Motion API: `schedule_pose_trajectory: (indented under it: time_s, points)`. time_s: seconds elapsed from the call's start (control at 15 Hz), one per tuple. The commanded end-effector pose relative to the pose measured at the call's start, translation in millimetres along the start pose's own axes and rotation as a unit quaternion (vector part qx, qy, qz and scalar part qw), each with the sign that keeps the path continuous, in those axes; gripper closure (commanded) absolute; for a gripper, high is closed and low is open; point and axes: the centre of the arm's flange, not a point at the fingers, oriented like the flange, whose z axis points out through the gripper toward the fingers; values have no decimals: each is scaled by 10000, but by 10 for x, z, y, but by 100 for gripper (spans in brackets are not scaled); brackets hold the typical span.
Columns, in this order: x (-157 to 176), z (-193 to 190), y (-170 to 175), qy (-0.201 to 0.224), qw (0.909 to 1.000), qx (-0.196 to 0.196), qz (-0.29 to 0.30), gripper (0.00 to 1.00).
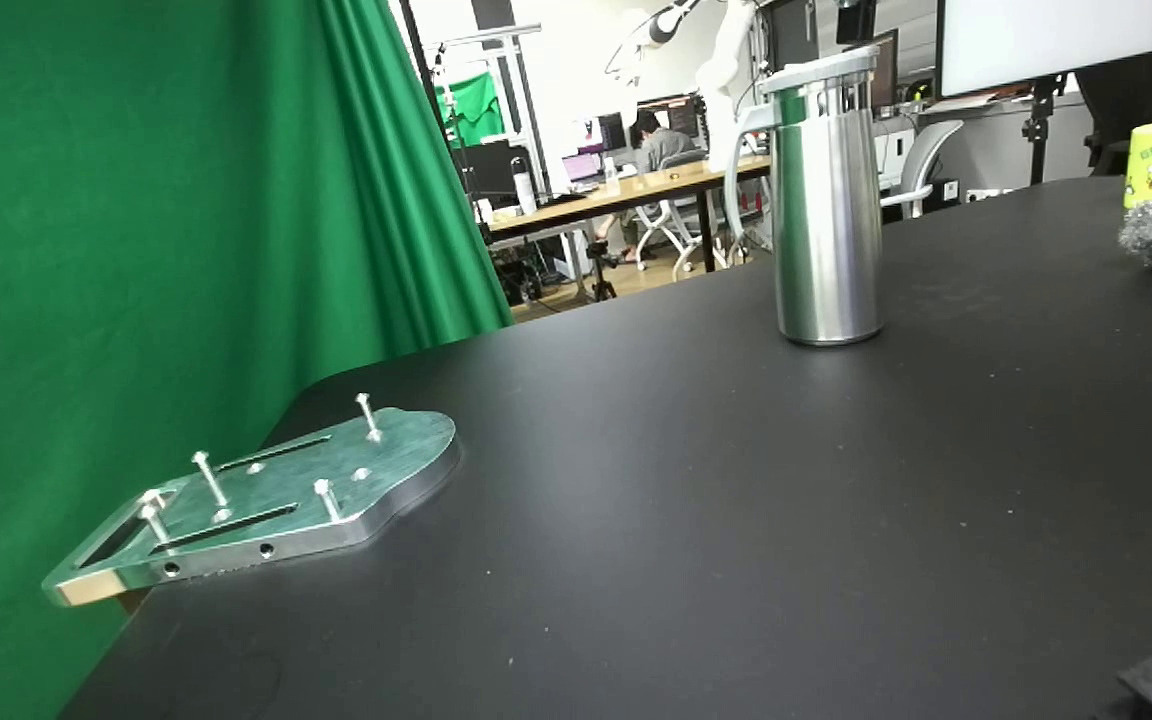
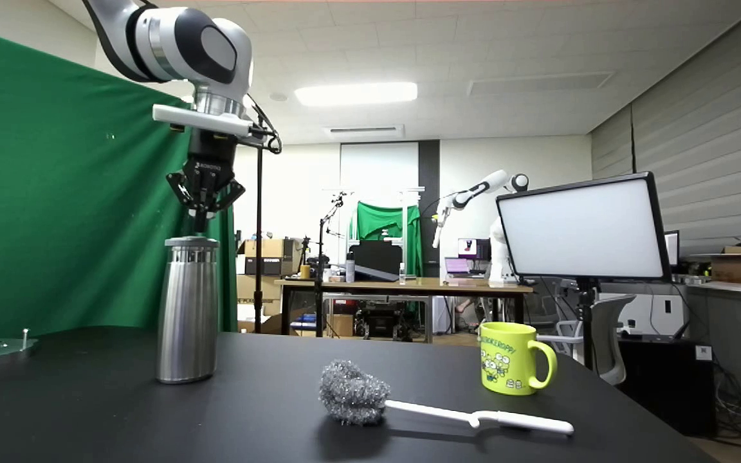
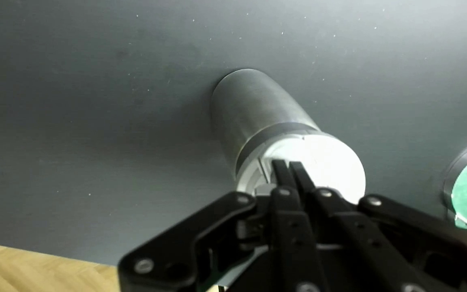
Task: Close the lid on the top of the thermos flask
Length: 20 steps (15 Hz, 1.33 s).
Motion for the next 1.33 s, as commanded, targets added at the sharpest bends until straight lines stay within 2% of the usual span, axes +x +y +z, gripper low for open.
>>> schedule_pose_trajectory:
  time_s: [0.0, 0.47, 0.53, 0.67, 0.87, 1.0, 1.07, 1.13, 1.27]
  points:
    - [-31, -348, 41, 242, 9996, -76, 154, 98]
    - [-273, -1090, 74, 773, 9964, -188, 302, 100]
    - [-334, -1153, 97, 785, 9961, -212, 344, 75]
    - [-450, -1232, 186, 710, 9963, -226, 439, 69]
    - [-687, -1185, 513, 301, 9973, -141, 661, 48]
    - [-876, -1073, 815, -98, 9961, 96, 877, 34]
    - [-741, -1104, 592, 171, 9971, -20, 741, 28]
    - [-804, -1077, 683, 114, 9968, 25, 794, 46]
    - [-786, -1065, 672, 122, 9971, 17, 756, 32]
